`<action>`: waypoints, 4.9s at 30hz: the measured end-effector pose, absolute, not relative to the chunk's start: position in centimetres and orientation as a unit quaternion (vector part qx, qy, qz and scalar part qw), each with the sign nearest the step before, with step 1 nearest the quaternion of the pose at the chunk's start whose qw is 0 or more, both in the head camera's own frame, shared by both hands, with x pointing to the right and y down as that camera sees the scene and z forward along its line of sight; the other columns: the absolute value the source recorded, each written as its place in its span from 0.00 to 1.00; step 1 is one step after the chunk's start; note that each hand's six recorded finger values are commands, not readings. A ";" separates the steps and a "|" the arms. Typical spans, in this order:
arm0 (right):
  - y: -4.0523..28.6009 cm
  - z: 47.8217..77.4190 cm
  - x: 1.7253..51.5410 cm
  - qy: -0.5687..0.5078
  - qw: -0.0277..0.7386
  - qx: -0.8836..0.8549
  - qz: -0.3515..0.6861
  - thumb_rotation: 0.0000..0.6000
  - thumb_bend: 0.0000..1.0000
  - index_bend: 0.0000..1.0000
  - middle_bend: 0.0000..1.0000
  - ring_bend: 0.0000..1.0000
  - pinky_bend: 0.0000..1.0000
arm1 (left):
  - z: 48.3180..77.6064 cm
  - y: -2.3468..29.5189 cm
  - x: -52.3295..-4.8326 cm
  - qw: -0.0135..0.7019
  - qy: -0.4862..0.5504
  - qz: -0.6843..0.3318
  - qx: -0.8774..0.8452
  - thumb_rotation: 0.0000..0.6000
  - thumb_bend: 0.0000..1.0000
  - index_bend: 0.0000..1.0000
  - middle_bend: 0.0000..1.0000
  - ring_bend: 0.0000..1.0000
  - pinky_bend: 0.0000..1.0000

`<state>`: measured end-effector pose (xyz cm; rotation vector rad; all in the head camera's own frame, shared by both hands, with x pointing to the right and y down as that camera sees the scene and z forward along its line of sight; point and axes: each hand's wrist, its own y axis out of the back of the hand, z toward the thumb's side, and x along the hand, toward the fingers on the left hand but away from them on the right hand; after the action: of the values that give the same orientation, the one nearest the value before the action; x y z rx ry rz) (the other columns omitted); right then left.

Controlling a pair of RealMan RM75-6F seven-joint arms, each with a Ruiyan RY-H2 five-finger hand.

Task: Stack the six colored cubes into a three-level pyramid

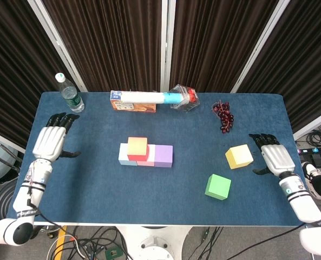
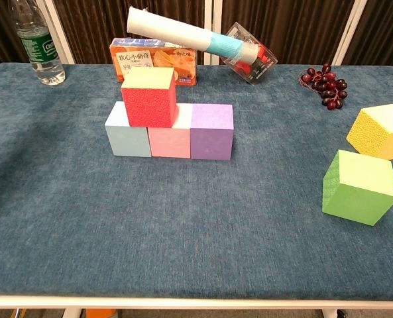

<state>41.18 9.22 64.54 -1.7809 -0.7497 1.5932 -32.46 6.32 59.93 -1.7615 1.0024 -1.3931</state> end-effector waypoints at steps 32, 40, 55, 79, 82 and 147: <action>7.7 70.6 39.4 -0.238 0.332 -0.678 0.611 1.00 0.10 0.09 0.21 0.00 0.00 | 60.6 7.5 -34.1 0.303 0.398 -0.536 -0.680 1.00 0.00 0.14 0.12 0.05 0.07; 7.8 70.8 39.2 -0.241 0.326 -0.680 0.611 1.00 0.16 0.24 0.21 0.00 0.00 | 60.5 7.2 -34.4 0.301 0.404 -0.535 -0.678 1.00 0.00 0.14 0.12 0.05 0.07; 7.4 68.4 38.4 -0.282 0.327 -0.686 0.585 1.00 0.19 0.30 0.21 0.00 0.00 | 60.4 7.0 -34.8 0.302 0.406 -0.537 -0.675 1.00 0.00 0.14 0.12 0.05 0.07; 5.3 63.4 20.7 -0.312 0.287 -0.740 0.522 1.00 0.19 0.35 0.21 0.00 0.00 | 60.4 7.9 -34.8 0.306 0.391 -0.535 -0.684 1.00 0.00 0.14 0.12 0.05 0.07; 5.2 63.6 18.4 -0.304 0.286 -0.746 0.519 1.00 0.19 0.35 0.21 0.00 0.00 | 60.3 7.9 -35.1 0.305 0.393 -0.535 -0.683 1.00 0.00 0.14 0.12 0.05 0.07; 3.8 66.2 10.7 -0.139 0.390 -0.767 0.490 1.00 0.03 0.19 0.07 0.00 0.00 | 60.3 10.4 -37.8 0.355 0.421 -0.533 -0.642 1.00 0.00 0.14 0.11 0.05 0.07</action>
<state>10.71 3.81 66.22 -1.9509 -0.3543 1.2447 -37.85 10.35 60.25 -1.6593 1.0870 -1.3771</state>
